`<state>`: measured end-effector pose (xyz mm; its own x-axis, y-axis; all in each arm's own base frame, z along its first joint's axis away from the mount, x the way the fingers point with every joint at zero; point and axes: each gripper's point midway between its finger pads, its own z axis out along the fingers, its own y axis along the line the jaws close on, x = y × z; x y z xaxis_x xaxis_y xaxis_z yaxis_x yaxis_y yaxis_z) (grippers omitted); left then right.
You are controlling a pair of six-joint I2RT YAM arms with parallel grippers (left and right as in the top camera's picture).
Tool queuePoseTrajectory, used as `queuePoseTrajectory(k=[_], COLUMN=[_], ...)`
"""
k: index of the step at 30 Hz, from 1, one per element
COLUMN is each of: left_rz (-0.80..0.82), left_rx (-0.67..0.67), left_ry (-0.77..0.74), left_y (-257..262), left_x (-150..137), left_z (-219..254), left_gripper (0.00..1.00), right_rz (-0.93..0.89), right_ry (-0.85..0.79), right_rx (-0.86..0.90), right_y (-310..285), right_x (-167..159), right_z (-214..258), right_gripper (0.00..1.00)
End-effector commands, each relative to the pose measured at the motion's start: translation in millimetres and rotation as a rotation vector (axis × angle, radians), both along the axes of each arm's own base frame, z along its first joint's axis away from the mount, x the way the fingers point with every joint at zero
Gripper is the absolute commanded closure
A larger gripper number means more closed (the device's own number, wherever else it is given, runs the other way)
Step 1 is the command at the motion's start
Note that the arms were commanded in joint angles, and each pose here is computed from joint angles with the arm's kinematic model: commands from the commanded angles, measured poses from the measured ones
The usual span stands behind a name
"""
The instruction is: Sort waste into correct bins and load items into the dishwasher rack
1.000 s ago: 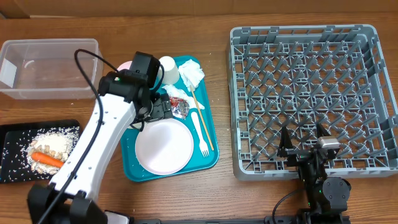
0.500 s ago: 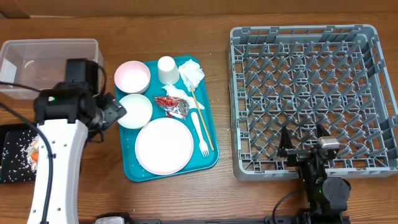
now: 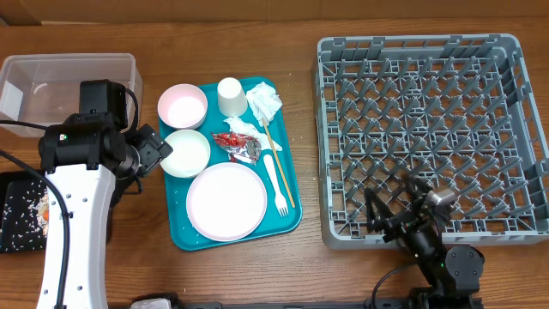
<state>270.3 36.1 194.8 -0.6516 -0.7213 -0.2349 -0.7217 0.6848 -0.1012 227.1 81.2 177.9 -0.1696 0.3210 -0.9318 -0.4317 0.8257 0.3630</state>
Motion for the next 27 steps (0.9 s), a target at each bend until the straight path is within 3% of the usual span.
queuePoseTrajectory(k=[1,5,11,16,22,27], left_rz=[0.002,0.042,0.207,0.317,0.332,0.332], left_rx=[-0.012,-0.055,-0.175,-0.177,-0.177,-0.177], left_ry=[-0.021,-0.031,-0.051,-0.037,-0.039,-0.04], left_y=[-1,5,37,63,67,67], left_x=[3,3,-6,-21,-22,-22], left_z=[6,6,6,4,4,4], left_gripper=[0.0,0.0,0.0,0.0,0.0,0.0], right_rz=[0.261,0.297,0.532,0.551,0.525,0.452], right_ry=[0.172,0.307,0.015,-0.09,-0.24,-0.284], right_rx=[0.254,0.455,0.36,0.345,0.291,0.219], right_y=[37,41,60,59,55,50], right_x=[-26,-30,-66,-82,-100,-93], right_z=[-1,3,67,108,165,211], right_gripper=[0.0,0.0,0.0,0.0,0.0,0.0])
